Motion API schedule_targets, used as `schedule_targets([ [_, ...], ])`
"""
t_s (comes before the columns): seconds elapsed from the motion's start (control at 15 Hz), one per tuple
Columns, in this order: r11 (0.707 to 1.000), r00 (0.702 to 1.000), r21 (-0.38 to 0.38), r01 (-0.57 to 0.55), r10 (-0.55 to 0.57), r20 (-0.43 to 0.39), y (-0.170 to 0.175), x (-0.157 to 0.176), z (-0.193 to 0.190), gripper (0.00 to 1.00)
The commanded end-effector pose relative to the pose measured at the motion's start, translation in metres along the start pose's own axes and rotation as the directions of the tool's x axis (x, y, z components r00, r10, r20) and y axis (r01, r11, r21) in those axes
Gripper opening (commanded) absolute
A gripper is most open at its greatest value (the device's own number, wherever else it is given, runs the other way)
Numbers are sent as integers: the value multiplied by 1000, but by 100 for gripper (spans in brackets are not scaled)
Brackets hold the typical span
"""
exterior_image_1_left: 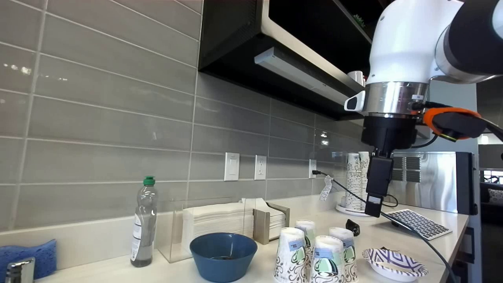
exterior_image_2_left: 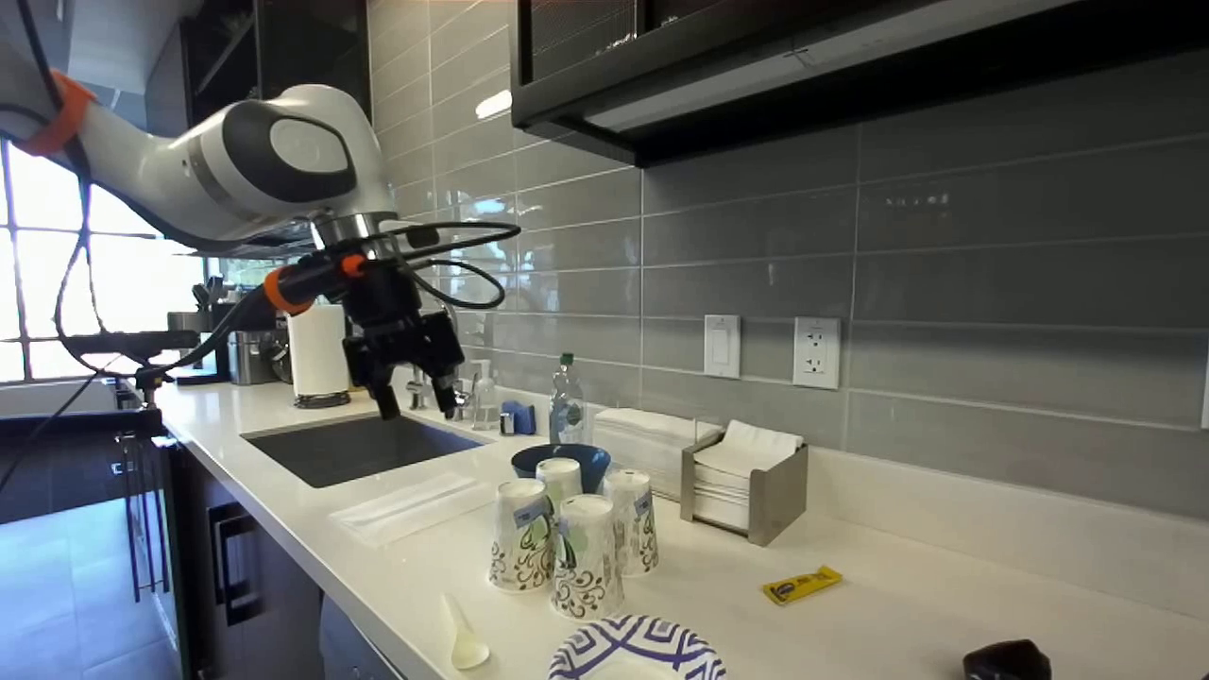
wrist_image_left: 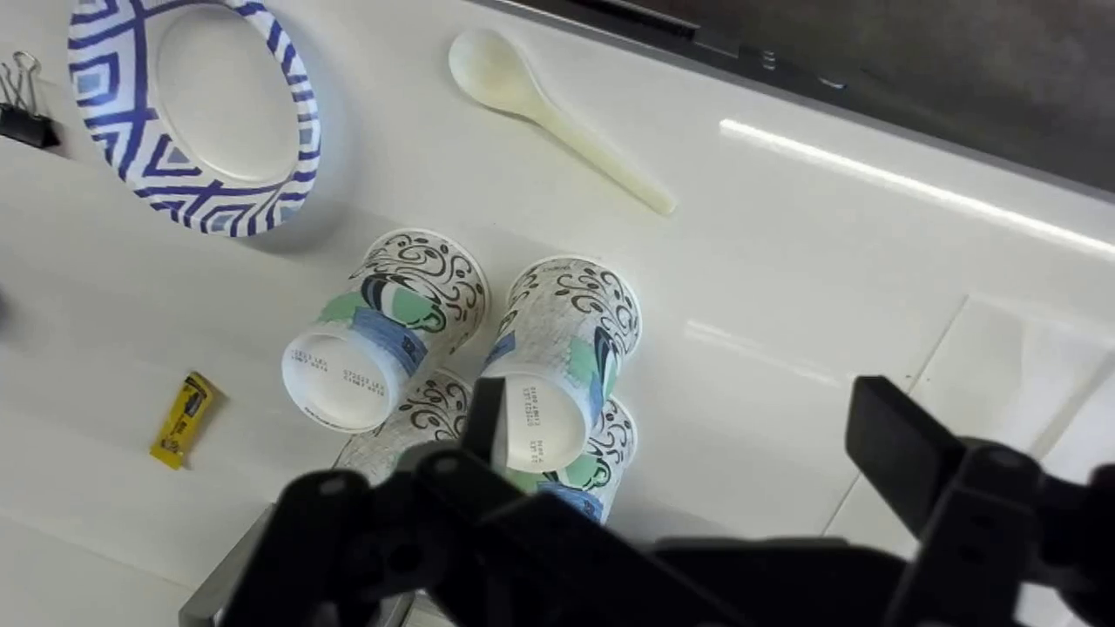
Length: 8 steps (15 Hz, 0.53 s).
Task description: Stack the coffee cups on top of each other
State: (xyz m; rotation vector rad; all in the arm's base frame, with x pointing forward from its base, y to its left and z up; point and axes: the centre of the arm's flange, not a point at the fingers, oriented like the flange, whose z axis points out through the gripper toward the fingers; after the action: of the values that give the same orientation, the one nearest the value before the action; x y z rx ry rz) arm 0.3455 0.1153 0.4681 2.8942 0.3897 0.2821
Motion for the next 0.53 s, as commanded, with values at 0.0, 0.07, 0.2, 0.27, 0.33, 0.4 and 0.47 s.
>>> schedule_targets([
  [0.0,999,1000,35,11,-12,25,11,21,18,100],
  [0.07,999,999,47,14,-16,31,14,26,23,100],
  [0.2,997,999,70,27,-30,46,17,37,33,100],
  [0.27,996,997,77,36,-41,61,17,42,39,100],
  [0.33,996,996,80,44,-50,74,17,48,45,100],
  [0.4,995,995,84,48,-55,89,18,54,50,100],
  [0.47,995,993,87,50,-59,98,19,59,53,100],
])
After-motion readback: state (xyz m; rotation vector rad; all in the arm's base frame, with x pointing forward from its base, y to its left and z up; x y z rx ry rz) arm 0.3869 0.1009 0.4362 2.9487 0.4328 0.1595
